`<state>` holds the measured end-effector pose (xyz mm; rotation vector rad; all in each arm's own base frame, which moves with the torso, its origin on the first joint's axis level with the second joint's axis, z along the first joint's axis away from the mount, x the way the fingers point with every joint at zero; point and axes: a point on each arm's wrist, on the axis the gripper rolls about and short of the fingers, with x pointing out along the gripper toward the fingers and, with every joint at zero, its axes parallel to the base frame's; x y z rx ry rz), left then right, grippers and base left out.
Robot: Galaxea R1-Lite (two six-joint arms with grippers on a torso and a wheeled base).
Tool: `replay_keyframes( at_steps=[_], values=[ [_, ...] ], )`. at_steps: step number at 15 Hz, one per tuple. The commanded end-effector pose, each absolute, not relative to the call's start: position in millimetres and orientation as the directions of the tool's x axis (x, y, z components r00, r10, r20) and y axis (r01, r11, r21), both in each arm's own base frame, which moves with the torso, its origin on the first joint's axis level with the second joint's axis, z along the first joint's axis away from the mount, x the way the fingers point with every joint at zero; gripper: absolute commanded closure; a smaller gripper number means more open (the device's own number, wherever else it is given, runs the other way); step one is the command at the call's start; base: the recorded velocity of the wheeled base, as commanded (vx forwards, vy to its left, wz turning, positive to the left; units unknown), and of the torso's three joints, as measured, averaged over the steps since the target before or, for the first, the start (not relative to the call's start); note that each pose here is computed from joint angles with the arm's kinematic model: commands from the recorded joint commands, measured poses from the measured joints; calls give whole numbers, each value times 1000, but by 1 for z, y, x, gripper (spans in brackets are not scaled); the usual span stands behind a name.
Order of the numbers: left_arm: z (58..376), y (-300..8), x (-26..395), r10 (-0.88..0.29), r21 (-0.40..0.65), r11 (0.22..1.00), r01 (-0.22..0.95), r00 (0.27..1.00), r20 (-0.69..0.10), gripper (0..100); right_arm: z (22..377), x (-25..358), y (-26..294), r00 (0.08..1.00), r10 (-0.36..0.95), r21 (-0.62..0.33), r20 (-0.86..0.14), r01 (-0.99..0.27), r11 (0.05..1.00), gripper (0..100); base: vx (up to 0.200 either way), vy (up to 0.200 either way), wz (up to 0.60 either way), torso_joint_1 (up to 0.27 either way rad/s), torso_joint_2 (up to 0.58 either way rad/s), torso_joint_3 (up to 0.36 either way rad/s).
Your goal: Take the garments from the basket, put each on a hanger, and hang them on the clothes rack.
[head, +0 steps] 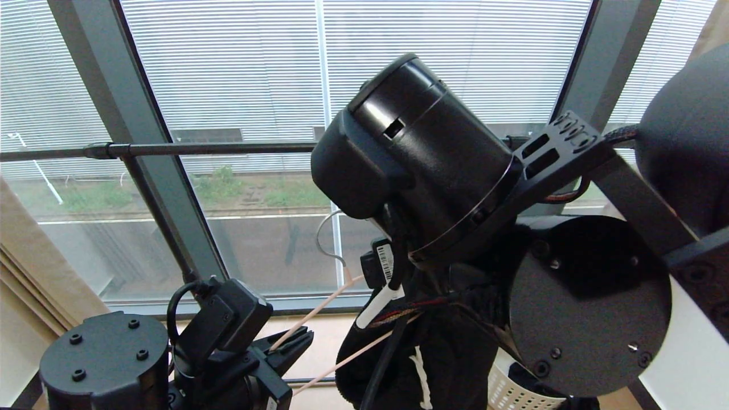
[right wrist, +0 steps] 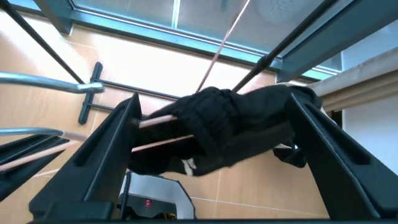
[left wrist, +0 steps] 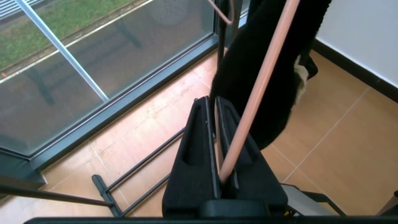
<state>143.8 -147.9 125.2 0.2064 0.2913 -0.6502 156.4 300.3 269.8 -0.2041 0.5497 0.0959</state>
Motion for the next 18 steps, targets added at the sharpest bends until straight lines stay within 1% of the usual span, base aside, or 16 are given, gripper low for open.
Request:
replay_keyframes(
  at_steps=[1, 2, 5, 6, 8, 9, 10, 13, 15, 16, 17, 18],
  values=[
    [125, -148, 144, -564, 96, 778, 621, 757, -329, 100, 273, 155, 297, 850, 39, -163, -526, -145, 976, 0, 0, 0, 0, 0, 0, 0],
    [125, -148, 144, -564, 96, 778, 621, 757, -331, 100, 277, 152, 292, 849, 49, -161, -527, -156, 975, 0, 0, 0, 0, 0, 0, 0],
    [126, -146, 143, -567, 89, 778, 622, 756, -327, 100, 287, 138, 259, 836, 80, -248, -544, -251, 936, 0, 0, 0, 0, 0, 0, 0],
    [125, -146, 143, -572, 85, 773, 628, 750, -332, 100, 292, 136, 247, 827, 98, -260, -554, -283, 923, 0, 0, 0, 0, 0, 0, 0],
    [122, -146, 142, -586, 81, 760, 645, 733, -345, 100, 303, 139, 227, 794, 155, -234, -588, -351, 907, 0, 0, 0, 0, 0, 0, 0],
    [121, -145, 142, -585, 81, 760, 645, 733, -347, 100, 304, 139, 226, 793, 159, -233, -589, -355, 905, 0, 0, 0, 0, 0, 0, 0],
    [122, -145, 141, -595, 77, 753, 654, 726, -345, 100, 314, 139, 202, 744, 240, -218, -623, -460, 861, 0, 0, 0, 0, 0, 0, 0],
    [121, -144, 140, -596, 77, 751, 655, 724, -349, 100, 312, 150, 164, 630, 344, -244, -696, -658, 712, 0, 0, 0, 0, 0, 0, 0],
    [121, -144, 140, -611, 71, 739, 670, 711, -350, 100, 303, 163, 150, 558, 388, -266, -733, -761, 591, 0, 0, 0, 0, 0, 0, 0],
    [120, -144, 139, -613, 71, 736, 674, 707, -353, 100, 299, 173, 145, 540, 407, -298, -736, -799, 522, 0, 0, 0, 0, 0, 0, 0],
    [120, -144, 139, -614, 72, 734, 675, 705, -354, 100, 298, 179, 142, 532, 427, -313, -732, -818, 483, 0, 0, 0, 0, 0, 0, 0],
    [120, -144, 139, -615, 74, 733, 677, 704, -354, 100, 290, 193, 141, 489, 454, -312, -745, -857, 411, 0, 0, 0, 0, 0, 0, 0]
  ],
)
